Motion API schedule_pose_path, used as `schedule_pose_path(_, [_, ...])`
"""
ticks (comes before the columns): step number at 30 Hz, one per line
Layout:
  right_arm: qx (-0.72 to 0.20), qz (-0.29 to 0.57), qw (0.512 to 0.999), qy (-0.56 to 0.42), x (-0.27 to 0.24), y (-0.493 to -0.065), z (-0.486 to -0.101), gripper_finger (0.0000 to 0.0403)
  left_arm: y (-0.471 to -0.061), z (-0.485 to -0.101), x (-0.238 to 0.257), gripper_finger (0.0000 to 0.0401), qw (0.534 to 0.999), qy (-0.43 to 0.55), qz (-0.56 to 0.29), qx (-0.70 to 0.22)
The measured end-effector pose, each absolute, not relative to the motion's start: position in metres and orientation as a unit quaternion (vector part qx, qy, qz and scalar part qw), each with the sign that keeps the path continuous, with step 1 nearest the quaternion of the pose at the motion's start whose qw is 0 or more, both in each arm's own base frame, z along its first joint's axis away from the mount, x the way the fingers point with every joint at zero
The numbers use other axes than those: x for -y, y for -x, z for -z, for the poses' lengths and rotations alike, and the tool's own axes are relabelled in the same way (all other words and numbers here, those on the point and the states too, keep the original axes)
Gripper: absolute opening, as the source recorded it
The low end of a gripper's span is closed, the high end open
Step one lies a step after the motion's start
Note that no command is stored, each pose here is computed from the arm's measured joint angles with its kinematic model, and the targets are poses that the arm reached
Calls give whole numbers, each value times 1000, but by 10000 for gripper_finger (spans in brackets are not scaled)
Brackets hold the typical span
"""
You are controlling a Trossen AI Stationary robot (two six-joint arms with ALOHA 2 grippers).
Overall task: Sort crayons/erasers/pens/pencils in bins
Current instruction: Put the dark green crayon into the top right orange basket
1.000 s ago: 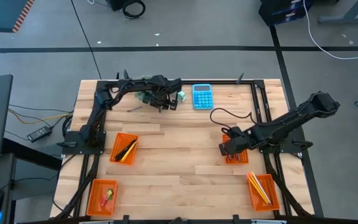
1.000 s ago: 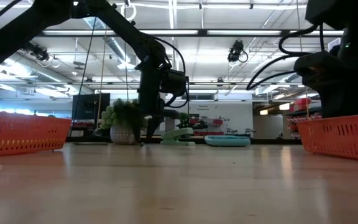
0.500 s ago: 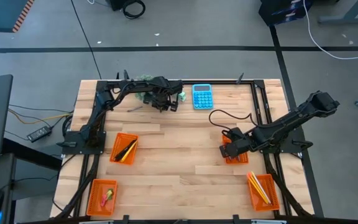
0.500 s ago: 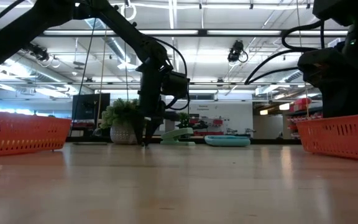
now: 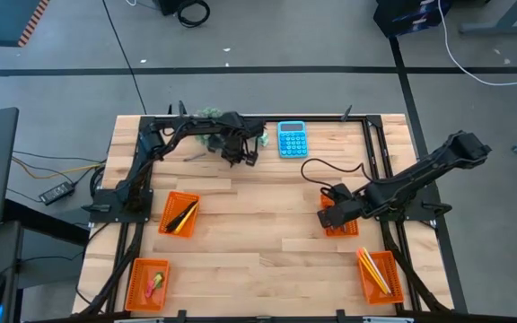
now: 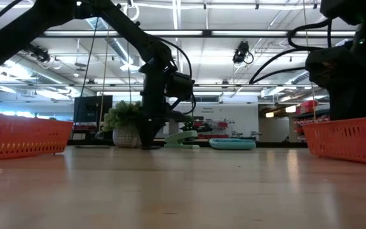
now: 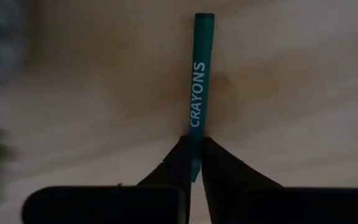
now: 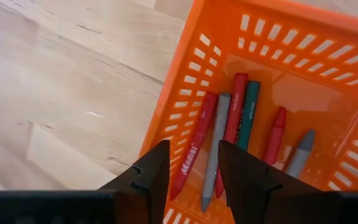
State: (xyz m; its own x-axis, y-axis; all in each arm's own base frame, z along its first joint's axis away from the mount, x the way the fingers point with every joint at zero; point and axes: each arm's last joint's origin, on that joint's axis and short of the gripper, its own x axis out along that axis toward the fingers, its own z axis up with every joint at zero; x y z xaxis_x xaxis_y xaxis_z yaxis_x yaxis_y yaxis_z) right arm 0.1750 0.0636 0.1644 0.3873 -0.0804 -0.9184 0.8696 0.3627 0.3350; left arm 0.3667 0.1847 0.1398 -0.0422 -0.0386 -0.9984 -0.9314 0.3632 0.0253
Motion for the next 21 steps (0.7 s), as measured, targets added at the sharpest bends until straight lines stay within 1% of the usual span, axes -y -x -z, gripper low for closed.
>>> schedule_pose_path(3, [-430,330,705,-458,-63,-173,-169,143,-370,-148,-176,40,577,407,-370,-604])
schedule_pose_path(7, [-403,299,718,-481,-61,-168,-184,143,-376,-179,-164,37,631,379,-329,-591])
schedule_pose_path(10, [-357,268,735,-510,-58,-163,-200,143,-379,-204,-154,27,665,367,-311,-571])
schedule_pose_path(15, [-232,231,767,-551,-49,-151,-231,143,-386,-245,-139,30,725,378,-260,-515])
schedule_pose_path(18, [-127,219,787,-562,-42,-144,-251,143,-393,-263,-129,36,757,398,-199,-478])
schedule_pose_path(21, [-26,212,806,-553,-36,-139,-270,143,-402,-282,-118,32,785,428,-134,-427])
